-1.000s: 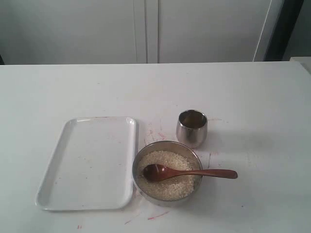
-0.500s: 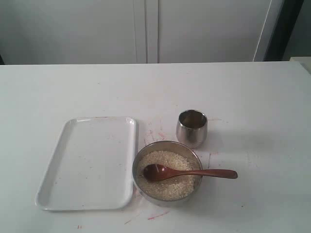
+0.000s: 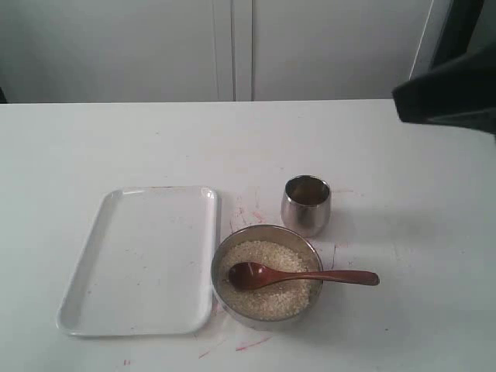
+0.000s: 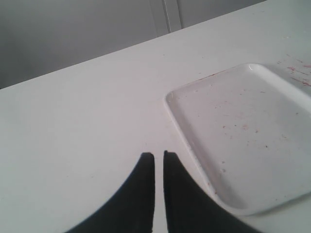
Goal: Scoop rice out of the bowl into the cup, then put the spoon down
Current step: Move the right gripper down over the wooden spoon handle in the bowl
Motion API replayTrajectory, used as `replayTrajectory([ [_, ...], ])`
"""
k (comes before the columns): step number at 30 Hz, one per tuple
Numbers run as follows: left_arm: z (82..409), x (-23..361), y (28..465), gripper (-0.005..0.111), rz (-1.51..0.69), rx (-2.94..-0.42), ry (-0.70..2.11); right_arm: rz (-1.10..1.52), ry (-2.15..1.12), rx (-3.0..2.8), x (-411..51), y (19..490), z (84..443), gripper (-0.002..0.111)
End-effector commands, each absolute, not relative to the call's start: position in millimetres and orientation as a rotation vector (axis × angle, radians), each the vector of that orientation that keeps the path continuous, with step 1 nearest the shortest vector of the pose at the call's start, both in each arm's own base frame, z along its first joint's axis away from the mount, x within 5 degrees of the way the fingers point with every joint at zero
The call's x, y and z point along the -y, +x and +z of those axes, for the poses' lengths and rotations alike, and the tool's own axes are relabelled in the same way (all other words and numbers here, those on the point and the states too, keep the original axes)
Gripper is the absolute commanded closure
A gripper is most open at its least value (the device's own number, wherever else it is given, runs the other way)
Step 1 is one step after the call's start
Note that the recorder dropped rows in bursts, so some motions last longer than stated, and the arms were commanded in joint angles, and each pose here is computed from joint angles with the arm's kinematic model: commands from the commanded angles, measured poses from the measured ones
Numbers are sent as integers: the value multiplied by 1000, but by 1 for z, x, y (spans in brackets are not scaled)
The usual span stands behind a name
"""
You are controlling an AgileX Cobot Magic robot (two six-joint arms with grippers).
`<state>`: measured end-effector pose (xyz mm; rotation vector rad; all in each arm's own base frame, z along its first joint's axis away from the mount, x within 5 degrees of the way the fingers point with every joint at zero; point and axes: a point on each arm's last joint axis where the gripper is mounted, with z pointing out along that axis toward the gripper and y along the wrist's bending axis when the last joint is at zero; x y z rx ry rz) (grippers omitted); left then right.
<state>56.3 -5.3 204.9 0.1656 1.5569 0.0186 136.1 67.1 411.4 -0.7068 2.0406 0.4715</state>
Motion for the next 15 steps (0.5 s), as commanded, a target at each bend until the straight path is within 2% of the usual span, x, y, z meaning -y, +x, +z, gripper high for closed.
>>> replayTrajectory([
  [1,206,5,56,92,16,-1550,160,489,-753,-2130,-71,151,399,108],
  [6,206,5,56,92,16,-1550,160,493,-751,-2181,-74,169,387,108],
  [15,206,5,56,92,16,-1550,160,468,-1042,-2343,-84,194,349,108],
])
